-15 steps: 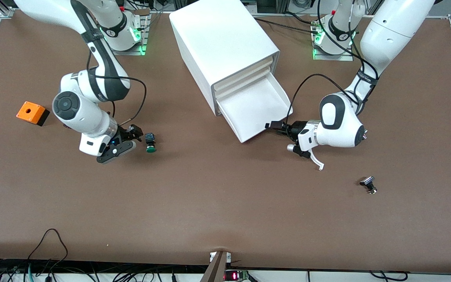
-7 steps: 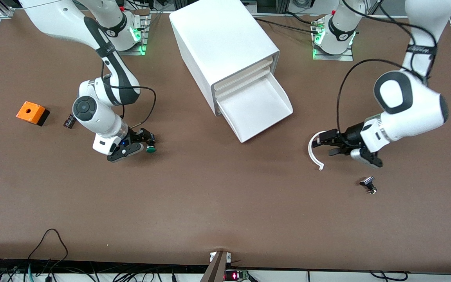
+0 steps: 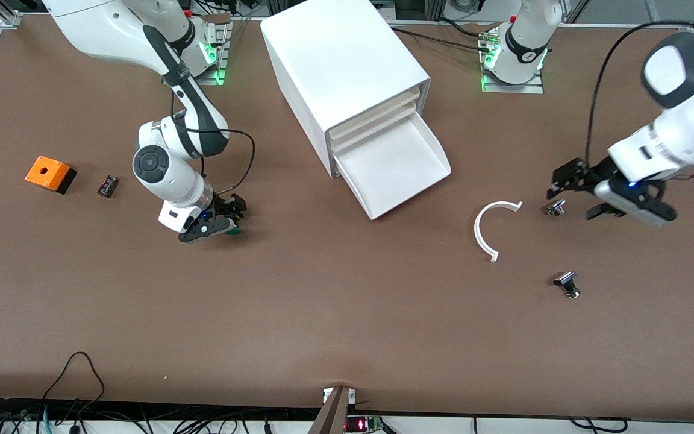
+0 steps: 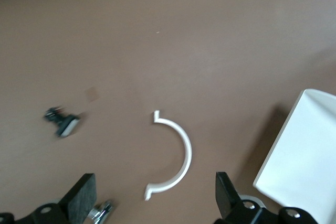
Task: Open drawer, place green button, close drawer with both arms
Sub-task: 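Lower the right gripper over the green button while the left gripper withdraws, then grasp the green button by its blue base with the right gripper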
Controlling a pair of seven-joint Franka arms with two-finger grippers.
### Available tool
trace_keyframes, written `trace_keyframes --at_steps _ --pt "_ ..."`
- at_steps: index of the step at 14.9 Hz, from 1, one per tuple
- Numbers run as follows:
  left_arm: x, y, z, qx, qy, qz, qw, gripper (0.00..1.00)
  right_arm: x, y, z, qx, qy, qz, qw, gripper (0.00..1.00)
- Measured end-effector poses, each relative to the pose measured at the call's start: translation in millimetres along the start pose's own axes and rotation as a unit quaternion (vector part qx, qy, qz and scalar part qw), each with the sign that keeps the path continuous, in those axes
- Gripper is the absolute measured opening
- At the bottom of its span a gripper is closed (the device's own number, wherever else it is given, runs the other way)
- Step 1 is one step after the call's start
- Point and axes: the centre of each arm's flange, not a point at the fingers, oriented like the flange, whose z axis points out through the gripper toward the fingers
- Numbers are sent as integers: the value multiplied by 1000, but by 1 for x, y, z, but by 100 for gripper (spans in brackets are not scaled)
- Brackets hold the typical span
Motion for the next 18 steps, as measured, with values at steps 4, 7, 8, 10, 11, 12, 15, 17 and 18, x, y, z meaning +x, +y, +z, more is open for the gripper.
trace_keyframes --at_steps 4,7,8,10,11,12,15,17,18 --pt "-1 4 -64 64 -55 -25 996 100 -17 0 13 -1 6 0 1000 100" --pt "-3 8 -93 102 -84 -57 990 100 -23 -3 12 -1 6 -2 1000 100" --pt "-2 9 -97 111 -87 -62 988 100 -23 -6 12 0 6 -4 1000 100" --pt "0 15 -99 116 -88 -66 987 100 -25 -10 14 2 7 3 1000 100" --pt "1 18 -98 116 -89 -68 987 100 -25 -11 14 2 6 10 1000 100" --pt "1 20 -97 115 -91 -69 987 100 -26 -15 15 3 6 11 1000 100" --pt "-1 21 -94 114 -100 -88 985 100 -28 -22 18 6 4 13 1000 100" --pt "-3 22 -93 113 -110 -104 982 100 -29 -22 22 6 4 14 1000 99" --pt "-5 23 -92 112 -118 -111 980 100 -29 -22 24 6 4 14 1000 97"
